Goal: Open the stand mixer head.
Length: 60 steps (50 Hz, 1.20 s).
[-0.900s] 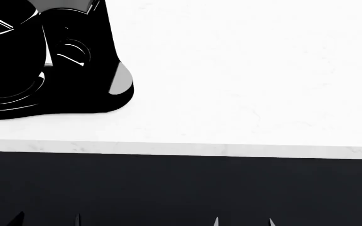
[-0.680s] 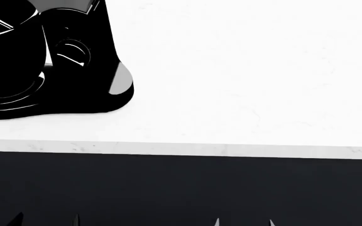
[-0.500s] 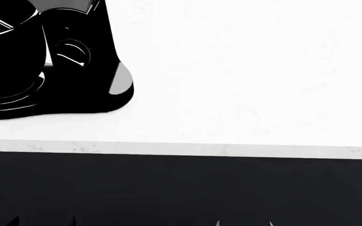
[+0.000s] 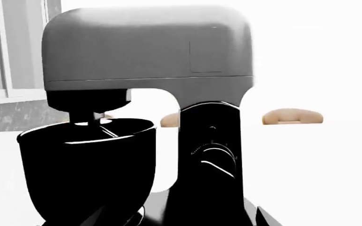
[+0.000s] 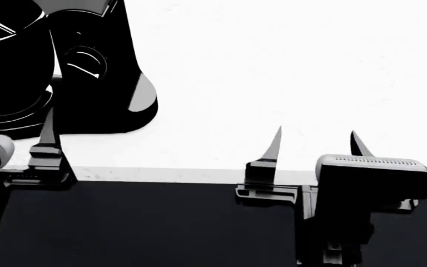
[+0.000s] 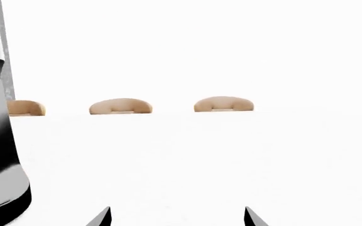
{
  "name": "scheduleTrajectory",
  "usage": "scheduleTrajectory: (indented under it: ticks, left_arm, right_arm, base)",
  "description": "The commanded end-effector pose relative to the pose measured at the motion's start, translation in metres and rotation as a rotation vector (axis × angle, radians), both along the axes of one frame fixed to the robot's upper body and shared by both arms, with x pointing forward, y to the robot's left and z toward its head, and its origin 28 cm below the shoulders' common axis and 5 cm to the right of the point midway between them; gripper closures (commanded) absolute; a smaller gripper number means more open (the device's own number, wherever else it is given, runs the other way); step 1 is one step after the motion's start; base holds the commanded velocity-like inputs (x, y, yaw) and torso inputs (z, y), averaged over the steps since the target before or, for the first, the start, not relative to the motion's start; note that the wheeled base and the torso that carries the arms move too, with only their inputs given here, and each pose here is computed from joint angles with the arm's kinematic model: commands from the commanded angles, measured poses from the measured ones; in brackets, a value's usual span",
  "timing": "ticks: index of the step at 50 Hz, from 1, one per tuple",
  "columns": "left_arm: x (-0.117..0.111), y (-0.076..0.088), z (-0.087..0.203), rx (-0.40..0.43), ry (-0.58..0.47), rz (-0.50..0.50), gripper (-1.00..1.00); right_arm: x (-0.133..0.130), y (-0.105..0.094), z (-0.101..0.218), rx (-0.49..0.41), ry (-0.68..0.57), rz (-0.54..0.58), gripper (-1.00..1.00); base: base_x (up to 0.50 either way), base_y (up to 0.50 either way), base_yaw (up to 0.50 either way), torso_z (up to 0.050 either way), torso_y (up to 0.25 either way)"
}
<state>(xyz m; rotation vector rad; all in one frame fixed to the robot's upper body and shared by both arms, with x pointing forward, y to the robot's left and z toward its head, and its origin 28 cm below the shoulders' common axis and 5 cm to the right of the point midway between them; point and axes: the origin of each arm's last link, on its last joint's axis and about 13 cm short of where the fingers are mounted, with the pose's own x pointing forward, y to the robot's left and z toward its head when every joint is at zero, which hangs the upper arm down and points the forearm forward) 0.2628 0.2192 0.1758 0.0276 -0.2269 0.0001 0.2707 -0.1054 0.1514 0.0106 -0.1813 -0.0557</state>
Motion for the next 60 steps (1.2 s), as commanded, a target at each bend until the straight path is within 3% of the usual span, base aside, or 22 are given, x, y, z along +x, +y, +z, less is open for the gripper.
scheduleTrajectory:
  ticks: [1, 7, 58, 60]
  left_arm:
    - [-0.025, 0.005, 0.062, 0.020, -0.130, -0.003, -1.00]
    - [-0.025, 0.005, 0.057, 0.004, -0.131, -0.008, -1.00]
    - [-0.026, 0.008, 0.055, -0.013, -0.138, 0.029, -1.00]
    - [-0.026, 0.009, 0.054, -0.014, -0.136, 0.031, -1.00]
  right_arm:
    - [0.000, -0.001, 0.060, 0.066, -0.148, 0.015, -1.00]
    - [0.004, -0.004, 0.053, 0.057, -0.146, -0.018, -1.00]
    - [0.001, 0.003, 0.054, 0.049, -0.147, 0.004, -1.00]
    - [0.003, 0.003, 0.052, 0.078, -0.119, 0.003, -1.00]
  base:
    - [0.00, 0.00, 0.00, 0.000, 0.000]
    - [0.00, 0.04, 0.00, 0.000, 0.000]
    - [0.00, 0.50, 0.00, 0.000, 0.000]
    - [0.00, 0.25, 0.00, -0.009, 0.000]
